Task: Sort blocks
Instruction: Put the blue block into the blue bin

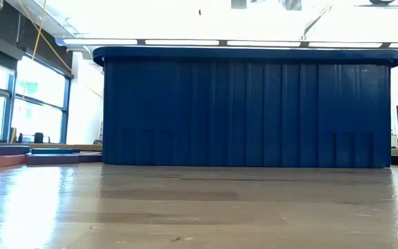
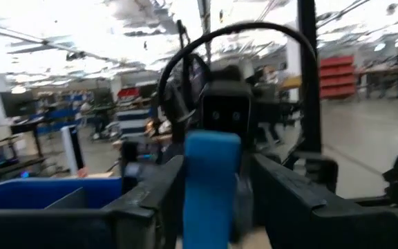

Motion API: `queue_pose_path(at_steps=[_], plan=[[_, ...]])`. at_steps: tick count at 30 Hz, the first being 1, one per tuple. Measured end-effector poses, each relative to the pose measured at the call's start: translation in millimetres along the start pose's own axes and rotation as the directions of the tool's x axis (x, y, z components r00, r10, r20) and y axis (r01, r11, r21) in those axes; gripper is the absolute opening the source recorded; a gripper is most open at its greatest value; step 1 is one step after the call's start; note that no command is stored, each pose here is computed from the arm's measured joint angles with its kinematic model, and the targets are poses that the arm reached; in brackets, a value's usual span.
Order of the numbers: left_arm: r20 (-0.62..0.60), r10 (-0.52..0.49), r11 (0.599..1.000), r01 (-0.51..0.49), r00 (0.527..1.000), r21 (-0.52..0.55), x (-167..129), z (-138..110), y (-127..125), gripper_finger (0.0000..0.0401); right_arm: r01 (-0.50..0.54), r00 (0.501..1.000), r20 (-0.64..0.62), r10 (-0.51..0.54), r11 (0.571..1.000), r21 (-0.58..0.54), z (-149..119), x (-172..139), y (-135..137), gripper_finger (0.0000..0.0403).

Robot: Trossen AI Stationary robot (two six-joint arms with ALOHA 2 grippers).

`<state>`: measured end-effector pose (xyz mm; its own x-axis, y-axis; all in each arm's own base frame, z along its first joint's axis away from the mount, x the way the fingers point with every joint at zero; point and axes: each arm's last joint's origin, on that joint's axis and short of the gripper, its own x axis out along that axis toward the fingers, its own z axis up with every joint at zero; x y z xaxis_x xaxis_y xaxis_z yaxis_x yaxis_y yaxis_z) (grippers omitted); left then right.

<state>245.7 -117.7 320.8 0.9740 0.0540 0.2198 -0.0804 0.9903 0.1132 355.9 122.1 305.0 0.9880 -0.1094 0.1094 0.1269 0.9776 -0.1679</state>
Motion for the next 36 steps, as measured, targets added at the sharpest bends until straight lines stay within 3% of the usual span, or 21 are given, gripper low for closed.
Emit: queue_pose_path(at_steps=[6,10,14,18,21,23,26,29,33,36], plan=[[-0.083,0.081,0.997,-0.082,0.993,0.0,-21.1,17.2,16.9,0.021,0.147,0.98,-0.137,-0.142,0.989,0.023,28.7,-29.9,-19.1,0.0097],[-0.152,0.087,0.996,-0.092,0.985,-0.021,-33.1,19.9,22.7,0.0215,0.264,0.931,-0.296,-0.212,0.953,0.148,56.2,-53.4,-64.0,0.0097],[-0.21,0.079,0.995,-0.091,0.974,-0.044,-36.0,14.7,23.1,0.0213,0.455,0.766,-0.579,-0.279,0.872,0.181,73.0,-74.7,-121.1,0.0097],[-0.253,0.077,0.996,-0.087,0.964,-0.029,-35.7,8.5,21.3,0.0212,0.608,0.535,-0.808,-0.245,0.776,0.167,74.1,-83.6,-173.6,0.0097],[-0.262,0.083,0.996,-0.091,0.962,-0.021,-33.7,5.4,20.1,0.0212,0.772,0.312,-0.931,-0.188,0.622,0.133,52.3,-82.6,-204.5,0.0097],[-0.267,0.084,0.996,-0.092,0.96,-0.017,-32.6,3.7,19.0,0.0211,0.847,0.193,-0.973,-0.129,0.522,0.099,32.9,-79.6,-222.0,0.0097],[-0.278,0.084,0.996,-0.09,0.957,-0.007,-31.1,0.6,17.4,0.0211,0.866,0.049,-0.998,-0.031,0.5,0.027,-2.2,-74.4,-241.2,0.0097],[-0.29,0.077,0.996,-0.083,0.954,-0.011,-29.9,-2.9,14.0,0.0211,0.882,-0.04,-0.999,0.033,0.471,-0.02,-33.3,-69.5,-252.2,0.0097],[-0.313,0.061,0.998,-0.064,0.948,0.003,-28.6,-9.0,7.5,0.0211,0.893,-0.12,-0.989,0.085,0.444,-0.07,-64.0,-63.9,-260.9,0.0097],[-0.329,0.053,0.999,-0.051,0.943,0.014,-28.0,-12.9,3.8,0.0211,0.905,-0.143,-0.985,0.091,0.416,-0.093,-78.1,-60.4,-264.0,0.0097]])
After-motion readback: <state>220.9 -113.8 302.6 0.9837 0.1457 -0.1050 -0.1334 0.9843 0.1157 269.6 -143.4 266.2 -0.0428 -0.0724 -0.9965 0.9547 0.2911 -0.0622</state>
